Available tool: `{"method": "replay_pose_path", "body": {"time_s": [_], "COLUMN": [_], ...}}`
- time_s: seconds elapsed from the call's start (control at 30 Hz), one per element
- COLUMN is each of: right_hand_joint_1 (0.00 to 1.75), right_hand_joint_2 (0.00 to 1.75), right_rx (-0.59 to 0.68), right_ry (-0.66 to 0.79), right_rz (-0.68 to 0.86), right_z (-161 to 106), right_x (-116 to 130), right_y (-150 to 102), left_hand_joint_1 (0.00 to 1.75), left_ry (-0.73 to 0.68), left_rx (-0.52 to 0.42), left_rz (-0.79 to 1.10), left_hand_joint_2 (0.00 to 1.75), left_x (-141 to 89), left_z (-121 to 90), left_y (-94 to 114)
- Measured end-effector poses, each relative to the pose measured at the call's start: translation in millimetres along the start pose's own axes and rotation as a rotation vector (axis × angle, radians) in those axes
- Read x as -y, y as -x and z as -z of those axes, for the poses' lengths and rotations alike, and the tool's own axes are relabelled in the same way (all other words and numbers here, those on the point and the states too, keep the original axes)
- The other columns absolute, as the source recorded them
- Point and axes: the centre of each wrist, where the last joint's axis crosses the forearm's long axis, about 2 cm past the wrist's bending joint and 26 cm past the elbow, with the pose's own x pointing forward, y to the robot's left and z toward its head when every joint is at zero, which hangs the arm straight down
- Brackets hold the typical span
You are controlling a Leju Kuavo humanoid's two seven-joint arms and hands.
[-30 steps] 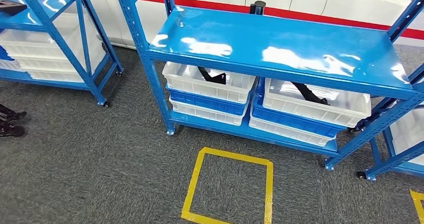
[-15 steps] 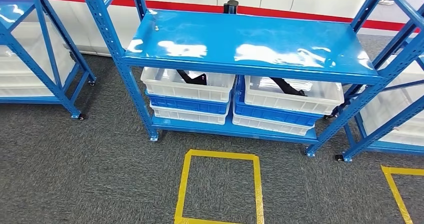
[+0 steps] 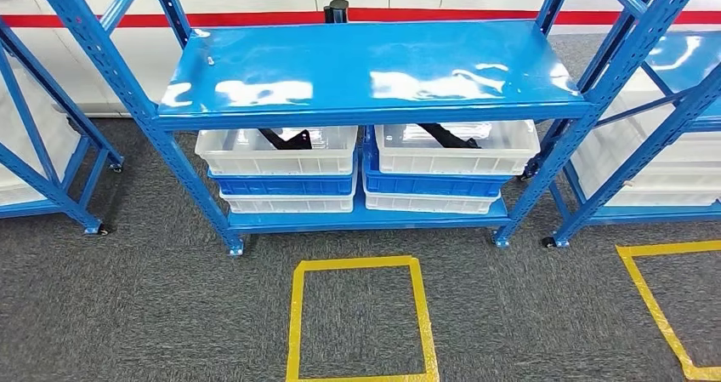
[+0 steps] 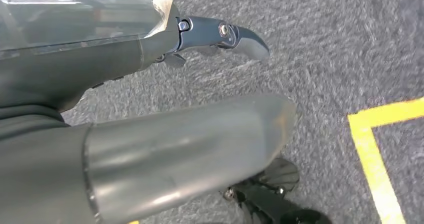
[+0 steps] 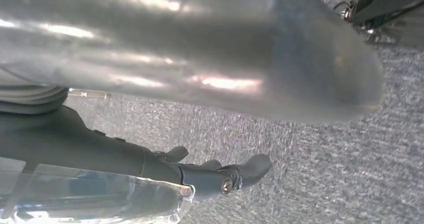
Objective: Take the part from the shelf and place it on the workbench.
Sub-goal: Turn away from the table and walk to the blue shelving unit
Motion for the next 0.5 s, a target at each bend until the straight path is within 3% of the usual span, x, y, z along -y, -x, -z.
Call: {"method": "replay_pose_path", "body": {"time_s": [0.07,0.13,0.2,0.47,0.5], "right_hand_joint_1": [0.0,0.0,0.0,0.0,0.0], "right_hand_joint_2": [0.0,0.87,1.75,1.75,1.75], "right_rx": [0.001,0.003,0.007,0.004,0.005], "right_ry": [0.001,-0.004,-0.017,-0.099,-0.106], "right_rz": [-0.002,-0.003,0.001,0.029,0.034], "right_z": [0.0,0.0,0.0,-2.0,-2.3], "right_x": [0.0,0.0,-0.3,-8.6,-9.9], "right_y": [0.1,0.1,-0.1,3.0,3.4], "left_hand_joint_1": [0.0,0.0,0.0,0.0,0.0], "left_ry": [0.001,0.004,0.007,0.054,0.065], "left_rx": [-0.005,-0.002,-0.004,-0.066,-0.072], "left_rz": [-0.005,-0.008,-0.015,-0.052,-0.054], "left_hand_joint_2": [0.87,1.75,1.75,1.75,1.31], "left_x": [1.0,1.3,1.3,5.4,6.1], "left_z": [-0.1,-0.2,-0.2,-3.5,-4.1], "left_y": [-0.4,-0.4,-0.3,5.3,6.3]}}
